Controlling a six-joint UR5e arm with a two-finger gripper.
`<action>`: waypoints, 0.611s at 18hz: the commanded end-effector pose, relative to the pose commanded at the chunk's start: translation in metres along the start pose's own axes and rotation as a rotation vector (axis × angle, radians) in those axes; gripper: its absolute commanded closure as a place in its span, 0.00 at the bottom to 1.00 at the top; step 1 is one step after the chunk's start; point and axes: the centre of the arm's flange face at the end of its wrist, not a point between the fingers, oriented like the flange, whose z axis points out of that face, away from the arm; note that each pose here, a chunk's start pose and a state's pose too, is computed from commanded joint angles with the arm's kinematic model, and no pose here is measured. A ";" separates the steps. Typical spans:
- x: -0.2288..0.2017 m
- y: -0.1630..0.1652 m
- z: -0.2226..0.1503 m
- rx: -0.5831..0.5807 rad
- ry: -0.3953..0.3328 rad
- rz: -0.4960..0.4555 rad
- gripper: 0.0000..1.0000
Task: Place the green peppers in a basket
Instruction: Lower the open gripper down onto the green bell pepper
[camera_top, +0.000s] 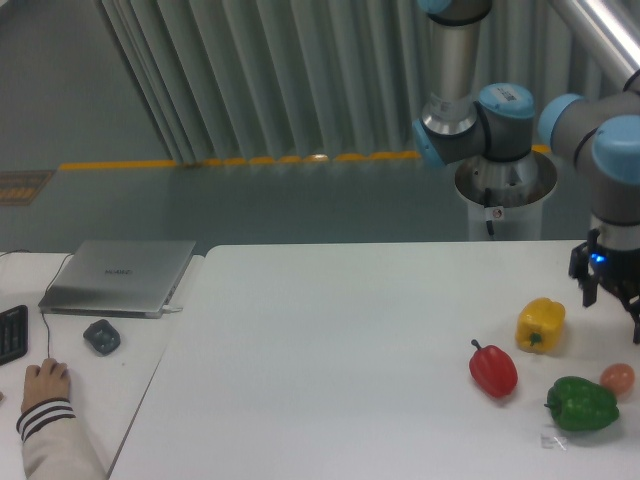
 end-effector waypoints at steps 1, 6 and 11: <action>-0.005 -0.003 0.002 0.002 -0.011 0.065 0.00; -0.008 0.003 0.020 -0.096 0.004 0.383 0.00; -0.006 -0.006 0.044 -0.137 0.035 0.456 0.00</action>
